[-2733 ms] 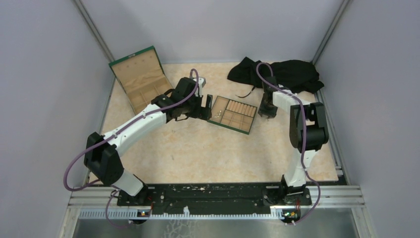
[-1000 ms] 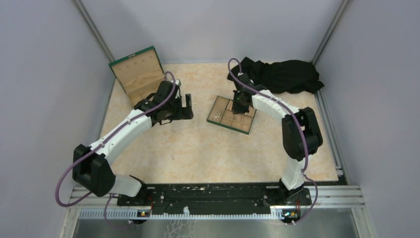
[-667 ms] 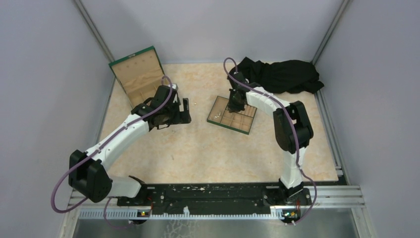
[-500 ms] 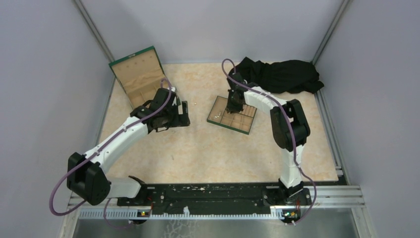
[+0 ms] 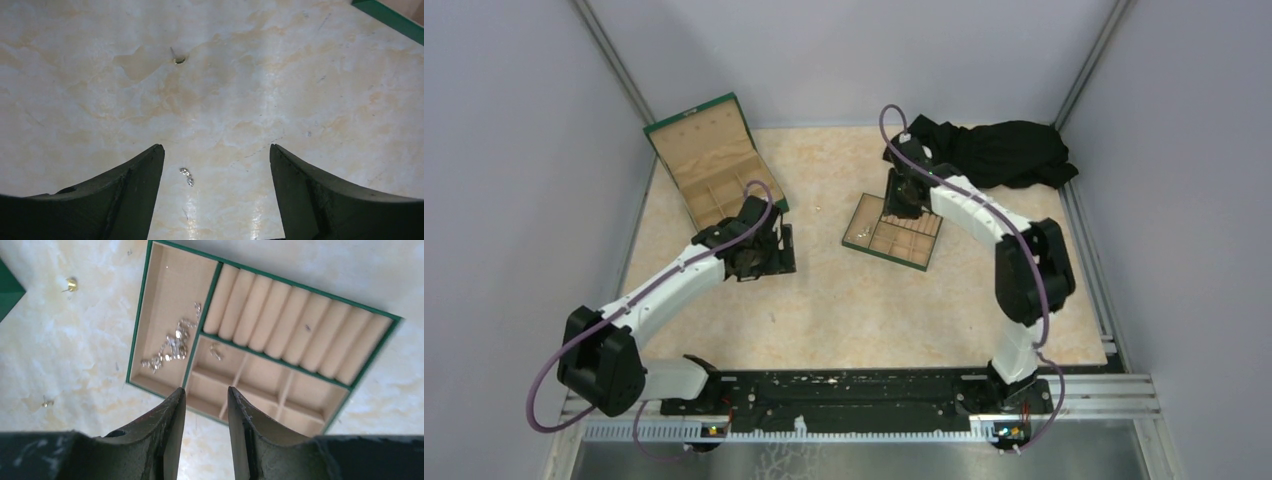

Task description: Organize the mixed jewelry

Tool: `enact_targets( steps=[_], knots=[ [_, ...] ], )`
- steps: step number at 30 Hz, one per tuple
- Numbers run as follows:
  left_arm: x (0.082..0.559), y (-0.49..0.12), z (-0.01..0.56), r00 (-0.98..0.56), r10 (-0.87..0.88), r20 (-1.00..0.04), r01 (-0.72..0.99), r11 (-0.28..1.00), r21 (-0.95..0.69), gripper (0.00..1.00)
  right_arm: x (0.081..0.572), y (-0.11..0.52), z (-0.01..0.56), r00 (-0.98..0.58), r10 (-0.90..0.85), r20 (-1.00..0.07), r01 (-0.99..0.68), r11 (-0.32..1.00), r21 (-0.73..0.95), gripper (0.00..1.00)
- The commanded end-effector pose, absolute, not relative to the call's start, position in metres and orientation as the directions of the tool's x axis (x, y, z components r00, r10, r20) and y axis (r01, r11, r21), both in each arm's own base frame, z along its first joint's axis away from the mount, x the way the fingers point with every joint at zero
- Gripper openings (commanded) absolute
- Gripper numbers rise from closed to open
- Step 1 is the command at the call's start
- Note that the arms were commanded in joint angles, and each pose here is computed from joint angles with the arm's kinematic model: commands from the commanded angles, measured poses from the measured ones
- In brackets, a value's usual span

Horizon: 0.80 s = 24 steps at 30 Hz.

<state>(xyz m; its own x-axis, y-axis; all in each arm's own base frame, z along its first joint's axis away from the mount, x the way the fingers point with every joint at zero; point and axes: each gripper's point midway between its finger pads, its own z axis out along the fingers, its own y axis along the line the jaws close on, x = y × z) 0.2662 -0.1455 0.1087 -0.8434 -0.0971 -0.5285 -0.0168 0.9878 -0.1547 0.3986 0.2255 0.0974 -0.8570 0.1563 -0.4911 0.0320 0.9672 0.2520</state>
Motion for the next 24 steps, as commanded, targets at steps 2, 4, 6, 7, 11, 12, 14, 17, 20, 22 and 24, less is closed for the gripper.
enact_targets(
  steps=[2,4,6,7,11,12,14,17,20,22,24],
  knots=[
    [0.257,-0.122,0.088,-0.848,-0.144,-0.51,-0.122,0.99,-0.076,0.77,0.376,0.197,0.156,-0.764,0.184,-0.619,0.026,0.966,0.255,0.36],
    [0.259,-0.12,0.08,-0.851,-0.152,-0.503,-0.139,0.988,-0.063,0.68,0.366,0.188,0.158,-0.759,0.195,-0.621,0.037,0.965,0.258,0.35],
    [0.261,-0.122,0.073,-0.854,-0.173,-0.491,-0.157,0.985,-0.074,0.64,0.357,0.182,0.157,-0.757,0.203,-0.621,0.047,0.965,0.258,0.35],
    [0.263,-0.123,0.069,-0.852,-0.18,-0.491,-0.163,0.984,-0.079,0.63,0.354,0.179,0.158,-0.754,0.206,-0.623,0.05,0.965,0.258,0.34],
    [0.277,-0.122,0.059,-0.832,-0.228,-0.505,-0.204,0.973,-0.103,0.59,0.348,0.172,0.16,-0.749,0.213,-0.628,0.061,0.965,0.254,0.33],
    [0.281,-0.12,0.054,-0.833,-0.242,-0.498,-0.218,0.97,-0.107,0.58,0.347,0.171,0.16,-0.75,0.211,-0.627,0.062,0.966,0.25,0.33],
    [0.286,-0.119,0.046,-0.836,-0.257,-0.485,-0.23,0.966,-0.116,0.57,0.346,0.17,0.162,-0.748,0.206,-0.63,0.062,0.968,0.243,0.33],
    [0.295,-0.118,0.036,-0.834,-0.27,-0.481,-0.241,0.963,-0.122,0.55,0.346,0.167,0.166,-0.742,0.2,-0.639,0.06,0.97,0.234,0.33],
    [0.301,-0.119,0.027,-0.84,-0.275,-0.468,-0.247,0.961,-0.121,0.54,0.344,0.163,0.167,-0.741,0.193,-0.643,0.062,0.973,0.221,0.33],
    [0.304,-0.122,0.022,-0.846,-0.278,-0.456,-0.25,0.961,-0.121,0.53,0.343,0.161,0.167,-0.741,0.191,-0.644,0.066,0.975,0.213,0.32],
    [0.305,-0.122,0.018,-0.849,-0.28,-0.448,-0.257,0.96,-0.113,0.51,0.341,0.16,0.165,-0.743,0.187,-0.643,0.067,0.976,0.207,0.32]
  ],
)
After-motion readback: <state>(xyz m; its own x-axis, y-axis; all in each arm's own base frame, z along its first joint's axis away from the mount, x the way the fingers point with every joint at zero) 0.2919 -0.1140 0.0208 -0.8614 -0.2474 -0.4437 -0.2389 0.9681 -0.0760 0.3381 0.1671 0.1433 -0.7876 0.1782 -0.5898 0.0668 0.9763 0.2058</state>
